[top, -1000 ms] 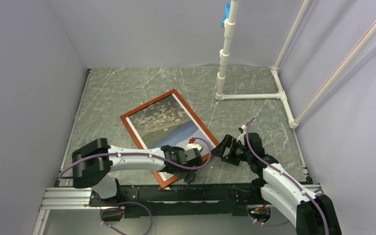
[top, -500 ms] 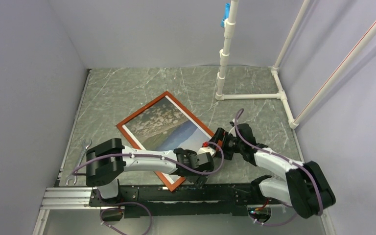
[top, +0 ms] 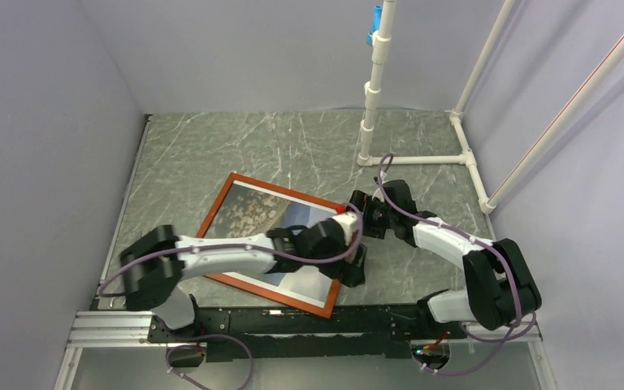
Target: Put the photo into the frame
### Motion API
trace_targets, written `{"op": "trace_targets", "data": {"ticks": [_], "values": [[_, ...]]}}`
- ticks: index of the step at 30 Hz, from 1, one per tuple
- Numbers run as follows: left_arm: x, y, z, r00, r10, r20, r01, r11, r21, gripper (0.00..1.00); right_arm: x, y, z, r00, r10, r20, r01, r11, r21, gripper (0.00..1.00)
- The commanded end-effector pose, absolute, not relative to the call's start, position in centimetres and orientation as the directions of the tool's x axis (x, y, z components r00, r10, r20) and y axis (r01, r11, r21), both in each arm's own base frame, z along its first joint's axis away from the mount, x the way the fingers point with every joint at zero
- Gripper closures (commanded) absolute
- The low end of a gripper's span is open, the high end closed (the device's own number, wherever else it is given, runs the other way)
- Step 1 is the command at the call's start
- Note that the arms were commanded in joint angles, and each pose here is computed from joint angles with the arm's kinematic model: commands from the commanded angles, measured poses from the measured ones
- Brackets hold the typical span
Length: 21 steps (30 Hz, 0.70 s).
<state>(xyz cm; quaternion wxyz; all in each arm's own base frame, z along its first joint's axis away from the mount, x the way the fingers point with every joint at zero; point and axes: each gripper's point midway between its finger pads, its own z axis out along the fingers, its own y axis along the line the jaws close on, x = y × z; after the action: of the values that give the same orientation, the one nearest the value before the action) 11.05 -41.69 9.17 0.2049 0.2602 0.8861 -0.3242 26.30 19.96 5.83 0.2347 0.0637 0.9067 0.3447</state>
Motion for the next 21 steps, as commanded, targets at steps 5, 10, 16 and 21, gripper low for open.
{"op": "trace_targets", "data": {"ticks": [5, 10, 16, 21], "values": [[14.8, -37.8, 22.0, -0.758, -0.060, -0.649, 0.549, 0.478, -0.686, 0.01, 22.1, 19.4, 7.4, -0.891, 0.165, -0.423, -0.163, 0.753, 0.637, 0.00], [18.5, -31.6, 25.5, -0.711, -0.263, -0.652, 0.439, 0.559, -0.704, 0.01, 18.4, 20.2, 6.0, -0.910, 0.061, -0.411, -0.184, 0.827, 0.531, 0.00], [20.5, -25.6, 30.4, -0.604, -0.375, -0.703, 0.354, 0.663, -0.659, 0.01, 16.1, 19.5, 2.6, -0.938, 0.032, -0.345, -0.108, 0.919, 0.379, 0.02], [19.9, -24.3, 30.2, -0.605, -0.369, -0.706, 0.338, 0.683, -0.647, 0.01, 15.8, 20.1, 1.5, -0.932, -0.004, -0.363, -0.116, 0.951, 0.287, 0.12]]}}
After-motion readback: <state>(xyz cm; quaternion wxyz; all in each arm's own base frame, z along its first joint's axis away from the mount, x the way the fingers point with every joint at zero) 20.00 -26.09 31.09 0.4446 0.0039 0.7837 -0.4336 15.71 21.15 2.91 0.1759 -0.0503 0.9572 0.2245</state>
